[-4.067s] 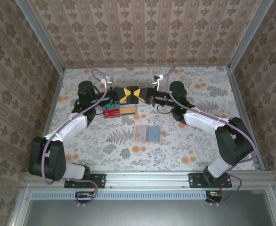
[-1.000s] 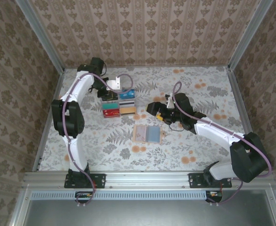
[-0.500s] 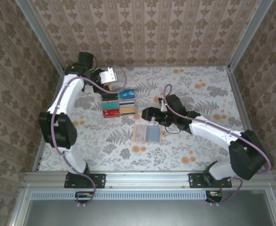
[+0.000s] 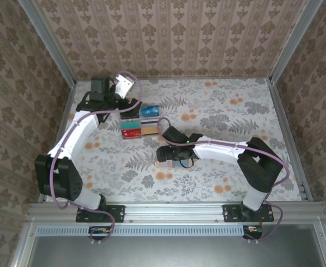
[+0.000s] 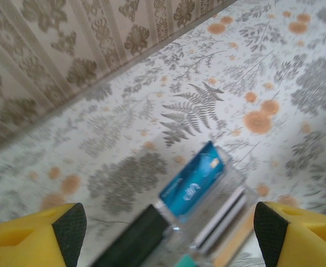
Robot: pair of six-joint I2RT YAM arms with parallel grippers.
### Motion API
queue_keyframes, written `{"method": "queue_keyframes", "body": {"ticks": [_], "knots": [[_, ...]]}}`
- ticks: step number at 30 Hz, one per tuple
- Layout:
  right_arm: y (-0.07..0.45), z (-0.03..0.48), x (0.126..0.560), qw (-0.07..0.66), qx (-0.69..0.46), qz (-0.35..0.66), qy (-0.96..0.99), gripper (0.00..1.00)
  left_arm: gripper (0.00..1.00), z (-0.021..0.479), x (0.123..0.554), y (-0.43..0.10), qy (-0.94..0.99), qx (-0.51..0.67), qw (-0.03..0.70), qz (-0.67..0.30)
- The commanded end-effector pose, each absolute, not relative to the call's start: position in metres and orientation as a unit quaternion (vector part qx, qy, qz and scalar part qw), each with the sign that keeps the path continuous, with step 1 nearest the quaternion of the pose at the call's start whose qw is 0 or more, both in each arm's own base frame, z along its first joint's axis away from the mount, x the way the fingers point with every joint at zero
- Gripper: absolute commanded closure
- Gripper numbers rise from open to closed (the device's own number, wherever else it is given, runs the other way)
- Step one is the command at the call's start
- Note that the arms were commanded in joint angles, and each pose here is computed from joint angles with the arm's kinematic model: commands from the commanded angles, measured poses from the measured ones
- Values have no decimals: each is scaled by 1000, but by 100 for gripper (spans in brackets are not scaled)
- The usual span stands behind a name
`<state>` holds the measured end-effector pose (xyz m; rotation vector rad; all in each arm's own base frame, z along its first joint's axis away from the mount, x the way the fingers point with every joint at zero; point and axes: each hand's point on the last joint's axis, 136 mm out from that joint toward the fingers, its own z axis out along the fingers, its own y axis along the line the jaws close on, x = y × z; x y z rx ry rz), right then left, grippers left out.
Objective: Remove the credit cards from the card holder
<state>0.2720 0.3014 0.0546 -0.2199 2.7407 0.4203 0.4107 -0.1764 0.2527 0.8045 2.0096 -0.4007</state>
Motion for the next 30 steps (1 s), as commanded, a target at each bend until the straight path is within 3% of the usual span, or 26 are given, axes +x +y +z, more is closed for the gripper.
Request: {"method": "queue_keyframes", "body": {"ticks": [1,11,18,22,30], "knots": [[296,58,276,187,-71,134,971,19,18,254,408,-174,855,200,432,-208],[300,56,284,164,12,242,956,43,10,177,353,-211,907,122,284,-285],[299,41,285,134,49,269,953,64,26,122,322,-217,942,37,194,-272],[294,33,284,127,62,267,953,67,32,101,293,-236,949,35,154,-272],[285,17,278,108,84,257,957,72,55,63,258,-260,949,1,74,-308]]}}
